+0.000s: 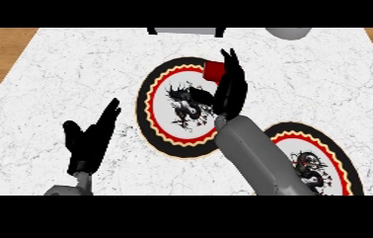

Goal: Pick the can from the plate and place it in the plate

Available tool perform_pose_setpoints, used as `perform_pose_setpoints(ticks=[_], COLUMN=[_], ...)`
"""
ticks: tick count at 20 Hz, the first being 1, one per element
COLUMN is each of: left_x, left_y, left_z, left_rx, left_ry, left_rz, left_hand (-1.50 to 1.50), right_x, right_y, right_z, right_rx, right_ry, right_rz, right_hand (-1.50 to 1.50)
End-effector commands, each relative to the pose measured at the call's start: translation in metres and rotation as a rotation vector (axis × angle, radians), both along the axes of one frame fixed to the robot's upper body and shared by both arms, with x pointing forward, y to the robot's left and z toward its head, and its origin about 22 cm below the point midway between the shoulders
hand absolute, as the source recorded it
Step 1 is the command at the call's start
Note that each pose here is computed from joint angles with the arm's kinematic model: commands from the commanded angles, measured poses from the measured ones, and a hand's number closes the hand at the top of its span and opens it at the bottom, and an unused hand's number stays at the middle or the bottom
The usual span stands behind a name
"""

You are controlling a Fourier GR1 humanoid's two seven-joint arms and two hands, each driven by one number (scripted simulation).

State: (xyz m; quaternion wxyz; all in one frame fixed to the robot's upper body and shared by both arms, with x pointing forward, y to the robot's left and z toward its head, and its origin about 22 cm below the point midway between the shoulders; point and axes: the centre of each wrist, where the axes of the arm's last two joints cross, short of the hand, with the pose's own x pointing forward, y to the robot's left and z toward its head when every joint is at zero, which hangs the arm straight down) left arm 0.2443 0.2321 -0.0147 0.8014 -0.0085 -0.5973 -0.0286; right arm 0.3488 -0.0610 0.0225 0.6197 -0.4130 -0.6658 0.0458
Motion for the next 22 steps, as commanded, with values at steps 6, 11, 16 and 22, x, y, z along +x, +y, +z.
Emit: perform_pose_setpoints(ticks=[6,11,16,22], left_x=[-0.02,-0.009,-0.014,-0.013], left_y=[0.007,0.004,0.011,-0.005], left_z=[-0.018,-0.018,-0.022,-0.012], left_rx=[-0.02,-0.02,-0.005,-0.03], left_ry=[0.082,0.099,0.104,0.093], left_rz=[0.028,0.043,0.066,0.068], left_hand=[0.0,0.0,0.0,0.0], right_x=[-0.009,-0.041,-0.106,-0.159], right_y=[-0.012,-0.016,-0.039,-0.056], right_z=[0.003,0.005,-0.004,-0.033], right_rx=[0.241,0.37,0.417,0.351], right_ry=[-0.19,-0.14,-0.107,-0.032], right_rz=[-0.061,0.094,0.232,0.275], right_hand=[-1.5,-1.5,-1.5,-1.5])
